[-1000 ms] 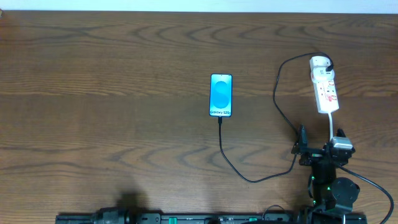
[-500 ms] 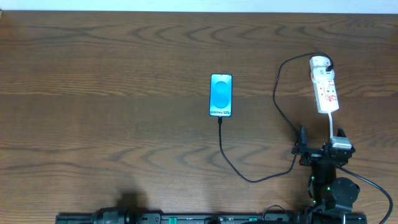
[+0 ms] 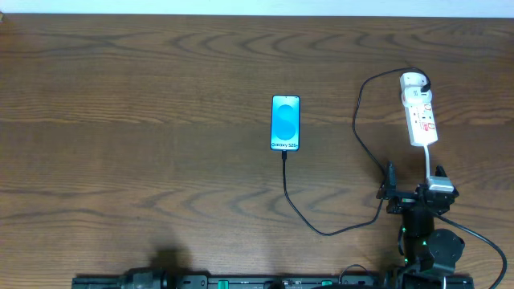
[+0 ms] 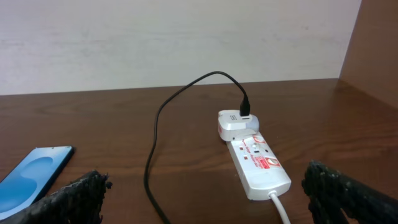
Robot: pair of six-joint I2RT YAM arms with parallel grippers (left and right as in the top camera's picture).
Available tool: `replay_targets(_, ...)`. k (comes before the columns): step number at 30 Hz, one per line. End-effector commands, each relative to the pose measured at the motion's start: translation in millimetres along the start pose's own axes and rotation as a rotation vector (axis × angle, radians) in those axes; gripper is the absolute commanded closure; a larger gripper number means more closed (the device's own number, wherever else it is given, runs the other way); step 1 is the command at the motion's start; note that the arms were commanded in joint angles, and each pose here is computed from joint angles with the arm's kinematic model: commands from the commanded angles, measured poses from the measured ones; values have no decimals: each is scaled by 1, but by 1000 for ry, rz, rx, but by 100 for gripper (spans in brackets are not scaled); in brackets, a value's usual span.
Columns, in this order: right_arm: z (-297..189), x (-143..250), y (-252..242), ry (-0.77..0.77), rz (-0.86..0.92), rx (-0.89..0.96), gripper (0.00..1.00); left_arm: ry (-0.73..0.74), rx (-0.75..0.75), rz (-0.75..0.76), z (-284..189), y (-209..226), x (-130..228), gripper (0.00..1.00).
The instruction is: Plug charger to phone and switch on socket
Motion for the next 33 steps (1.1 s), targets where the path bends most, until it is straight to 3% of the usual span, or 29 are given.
replay_targets(1,0,1,-3,0,-10,14,1,70,-23,17,-2,4,19,5)
replay_targets(22,0,1,-2,1,-10,14,1,60,12,-36,4,0,14,5)
replay_targets(28,0,1,-3,0,-10,14,1,55,13,-37,43,-7,3,5)
replay_targets(33,0,1,-2,0,-10,14,1,123,16,-28,96,-12,15,5)
Point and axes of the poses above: each gripper's point midway between its finger pads, its own z axis out along the fingers, its own y axis along the line the jaws close on, x = y × z, the point moved 1 cm from there along -z, back along the fingers, and after that the axes turned 12 degrees about z, right-handed, at the moved point
